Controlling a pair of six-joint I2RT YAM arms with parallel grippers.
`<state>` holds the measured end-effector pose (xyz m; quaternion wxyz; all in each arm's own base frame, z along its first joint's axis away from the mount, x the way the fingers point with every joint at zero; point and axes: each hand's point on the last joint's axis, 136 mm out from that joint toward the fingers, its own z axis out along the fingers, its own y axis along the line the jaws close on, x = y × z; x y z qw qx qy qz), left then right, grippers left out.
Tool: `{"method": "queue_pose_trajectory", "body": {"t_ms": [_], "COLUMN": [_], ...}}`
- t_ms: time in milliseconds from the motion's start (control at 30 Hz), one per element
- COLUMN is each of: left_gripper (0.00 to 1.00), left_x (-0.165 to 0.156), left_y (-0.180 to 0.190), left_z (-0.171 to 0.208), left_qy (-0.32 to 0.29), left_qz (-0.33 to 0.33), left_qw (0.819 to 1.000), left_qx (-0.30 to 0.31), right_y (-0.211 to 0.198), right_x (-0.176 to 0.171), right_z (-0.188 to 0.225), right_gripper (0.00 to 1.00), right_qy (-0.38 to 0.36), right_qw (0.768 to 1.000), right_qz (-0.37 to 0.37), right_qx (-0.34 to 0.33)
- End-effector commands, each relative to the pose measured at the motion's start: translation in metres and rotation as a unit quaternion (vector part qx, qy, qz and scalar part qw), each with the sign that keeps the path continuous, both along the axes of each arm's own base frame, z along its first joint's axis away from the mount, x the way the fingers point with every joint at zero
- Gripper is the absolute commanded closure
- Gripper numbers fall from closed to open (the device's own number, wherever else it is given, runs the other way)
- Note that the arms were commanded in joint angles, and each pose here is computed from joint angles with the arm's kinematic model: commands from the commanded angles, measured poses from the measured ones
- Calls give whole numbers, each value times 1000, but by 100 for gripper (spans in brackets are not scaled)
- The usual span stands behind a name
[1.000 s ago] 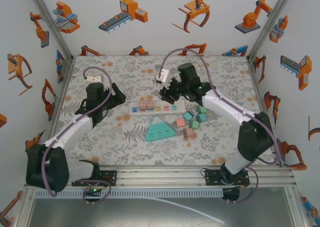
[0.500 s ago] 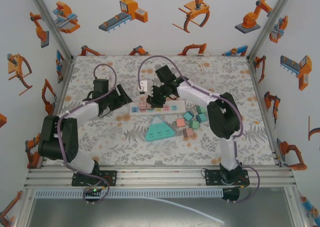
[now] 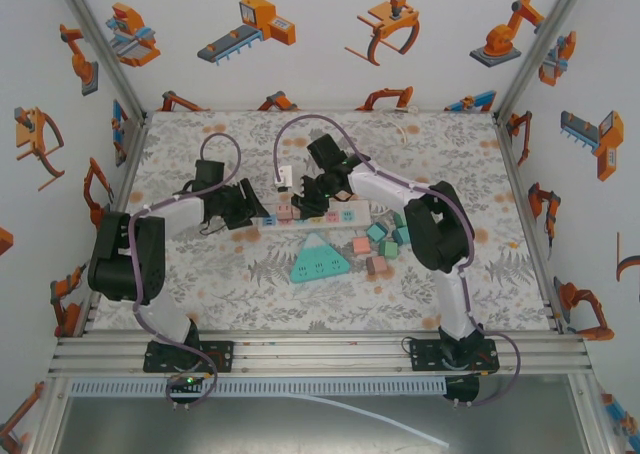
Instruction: Pull the plug off the socket
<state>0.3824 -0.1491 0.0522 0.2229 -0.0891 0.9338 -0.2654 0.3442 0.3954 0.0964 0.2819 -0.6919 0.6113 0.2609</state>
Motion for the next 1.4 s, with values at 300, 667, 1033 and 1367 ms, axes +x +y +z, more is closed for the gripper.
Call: {"method": "queue_pose_trajectory", "body": {"t_ms": [300, 667, 1033, 1367], "left_gripper": [47, 47, 48, 47], "left_x": [-17, -20, -20, -20], "left_y": [-1, 10, 18, 18], "left_z": [-27, -43, -44, -43], "left_qy": [59, 75, 74, 72], "left_qz": [-47, -48, -41, -39], "left_qw": [994, 988, 986, 985], "left_qx": [78, 123, 147, 150], "right_y": [18, 21, 17, 9], "right_x": [2, 4, 4, 2], "right_z": [34, 52, 62, 69], "right_gripper": [81, 85, 86, 86], "right_qy": [9, 5, -2, -7], "right_qw": [999, 998, 998, 997], "right_qz": [6, 3, -4, -12], "right_qx": [43, 58, 66, 70]}}
